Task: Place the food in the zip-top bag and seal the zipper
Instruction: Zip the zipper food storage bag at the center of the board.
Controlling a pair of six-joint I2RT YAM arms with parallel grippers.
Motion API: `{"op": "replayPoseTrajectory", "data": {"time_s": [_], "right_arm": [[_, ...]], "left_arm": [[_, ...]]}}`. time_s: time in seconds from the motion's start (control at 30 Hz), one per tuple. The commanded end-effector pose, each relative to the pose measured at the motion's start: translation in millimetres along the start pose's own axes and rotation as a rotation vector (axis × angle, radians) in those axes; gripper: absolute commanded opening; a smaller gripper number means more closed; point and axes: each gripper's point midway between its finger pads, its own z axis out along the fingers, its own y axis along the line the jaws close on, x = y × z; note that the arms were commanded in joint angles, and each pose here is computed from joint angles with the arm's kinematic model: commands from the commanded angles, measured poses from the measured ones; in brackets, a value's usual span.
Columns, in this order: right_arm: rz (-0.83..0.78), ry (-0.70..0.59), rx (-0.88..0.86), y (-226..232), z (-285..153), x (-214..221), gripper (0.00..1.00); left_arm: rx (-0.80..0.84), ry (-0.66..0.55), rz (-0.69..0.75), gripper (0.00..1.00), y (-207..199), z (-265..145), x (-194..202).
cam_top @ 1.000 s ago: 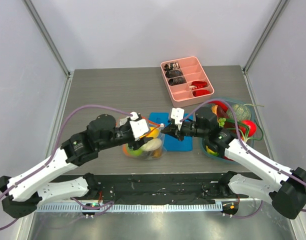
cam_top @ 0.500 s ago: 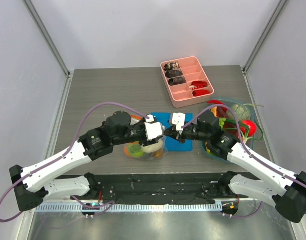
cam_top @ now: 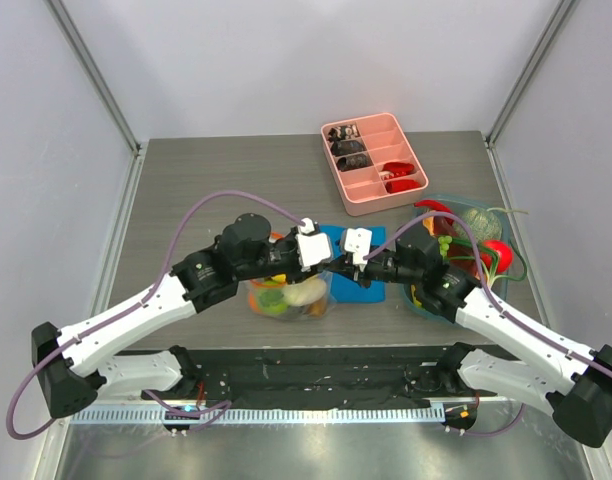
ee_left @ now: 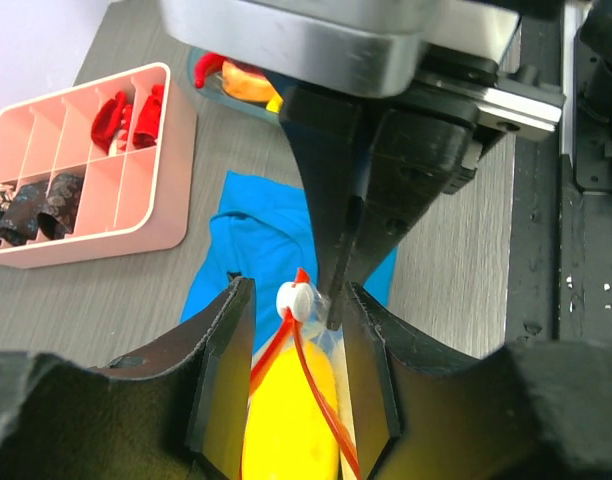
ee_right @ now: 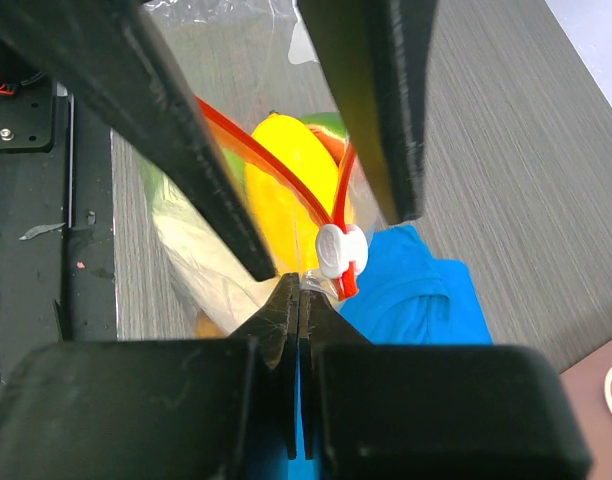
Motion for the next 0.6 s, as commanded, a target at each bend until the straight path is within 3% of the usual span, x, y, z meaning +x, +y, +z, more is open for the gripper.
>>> {"op": "replayPoseTrajectory", "data": {"time_s": [0.0,0.33,0.57], "right_arm": [[-0.064,-0.077,0.024,-4.7,-2.5,-23.2,0.01],[-0.070,-0.081,0.035,-6.2,-3.7,-24.8,0.01],[-0.067,-0.068,0.039,-5.3,-6.1,-20.6,0.01]], "left_arm": [[-0.011,-0.097,-0.006,0.43,6.6,0.8,-21.2],[0.109,-0.048,-0.059,0.38,1.5,9.2,-5.7],[0.120,-0.068,-0.083,0.15,8.9,2.1,-9.2]]}}
